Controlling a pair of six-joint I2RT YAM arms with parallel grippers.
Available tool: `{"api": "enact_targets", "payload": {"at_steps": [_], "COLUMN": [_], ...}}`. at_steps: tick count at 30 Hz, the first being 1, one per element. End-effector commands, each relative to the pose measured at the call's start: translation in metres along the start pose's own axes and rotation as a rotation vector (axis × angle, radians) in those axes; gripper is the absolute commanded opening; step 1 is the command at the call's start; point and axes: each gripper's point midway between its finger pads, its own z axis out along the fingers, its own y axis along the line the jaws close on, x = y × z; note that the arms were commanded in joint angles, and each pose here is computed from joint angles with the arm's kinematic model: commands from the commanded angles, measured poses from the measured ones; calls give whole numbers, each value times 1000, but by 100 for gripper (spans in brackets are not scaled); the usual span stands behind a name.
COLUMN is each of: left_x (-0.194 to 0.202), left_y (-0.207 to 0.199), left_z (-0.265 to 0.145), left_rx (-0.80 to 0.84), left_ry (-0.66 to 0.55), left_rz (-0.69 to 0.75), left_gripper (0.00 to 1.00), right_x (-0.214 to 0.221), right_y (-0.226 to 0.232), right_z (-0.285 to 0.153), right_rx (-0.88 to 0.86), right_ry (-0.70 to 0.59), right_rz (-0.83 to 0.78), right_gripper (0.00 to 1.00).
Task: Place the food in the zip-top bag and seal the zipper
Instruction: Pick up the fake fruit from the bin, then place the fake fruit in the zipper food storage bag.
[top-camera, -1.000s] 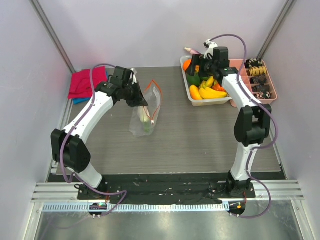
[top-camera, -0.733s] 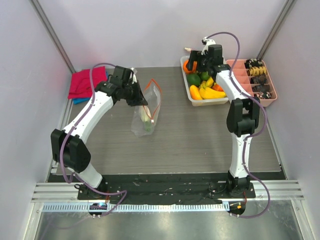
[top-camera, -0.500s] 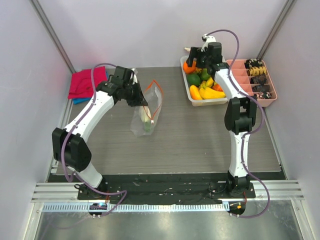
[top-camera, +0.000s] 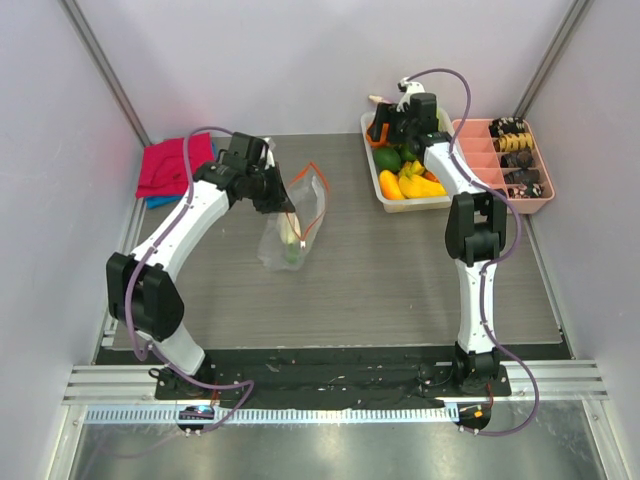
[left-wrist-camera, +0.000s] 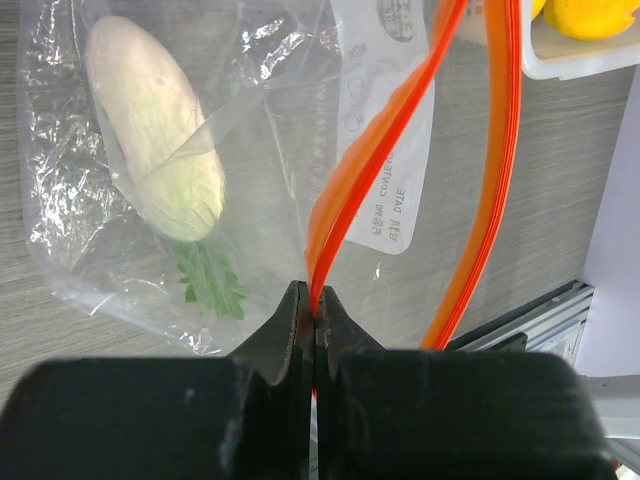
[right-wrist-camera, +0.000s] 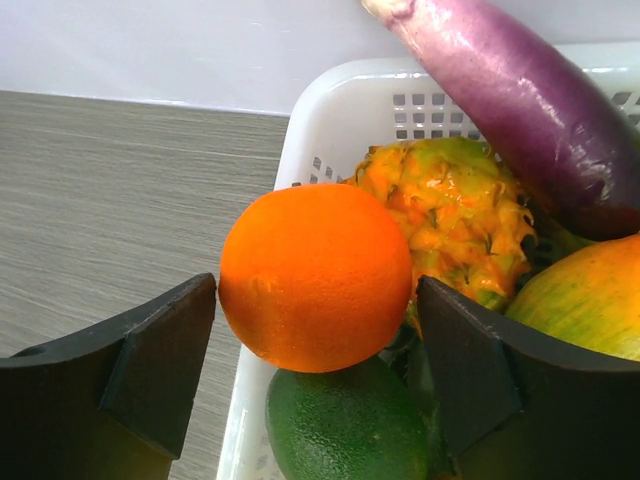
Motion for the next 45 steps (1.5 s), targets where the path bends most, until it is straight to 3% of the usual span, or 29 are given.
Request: {"api": "enact_targets", "payload": {"at_steps": [1,4,5,14,17,23,29,34,41,44,45], "left_x": [-13,-13,-14,-14,-15,-21,-21,-18,-21,-19,-17], "left_y": [-3,0,1,-1,-1,-3,-10,-16,-30,-38,-39], "left_z": [1,2,2,3,5,6,7,8,-1,-2,-3], "left_rx": [18,12,12,20,22,22,53,90,155,201,208], "left_ry": [-29,-22,-23,-21,-18,-32,-18,-1,5,22,27], "left_rz": [28,21,19,12,7,13,6,-15,-18,-23,-26], "left_gripper": [0,0,0,0,0,0,0,0,0,0,0], "right_x": [-25,-34,-36,-104,-113,-114,-101,-55,28,44,48], "right_y": [10,12,13,13,9,30,112,190,244,257,259], "right_z": [-1,-7,-8,-71,-89,-124,-197,-236,-234,-223,-219], "right_rx": [-29,-42,-45,-49,-37,-125,-446,-626,-658,-660,-653], "right_ry": [-85,-99,-102,-216,-225,-186,-122,-28,118,155,169], "right_rz": [-13,-27,-31,-42,-44,-13,98,80,-73,-112,-121], "right_gripper": [80,59,48,22,18,13,13,13,14,20,35]}}
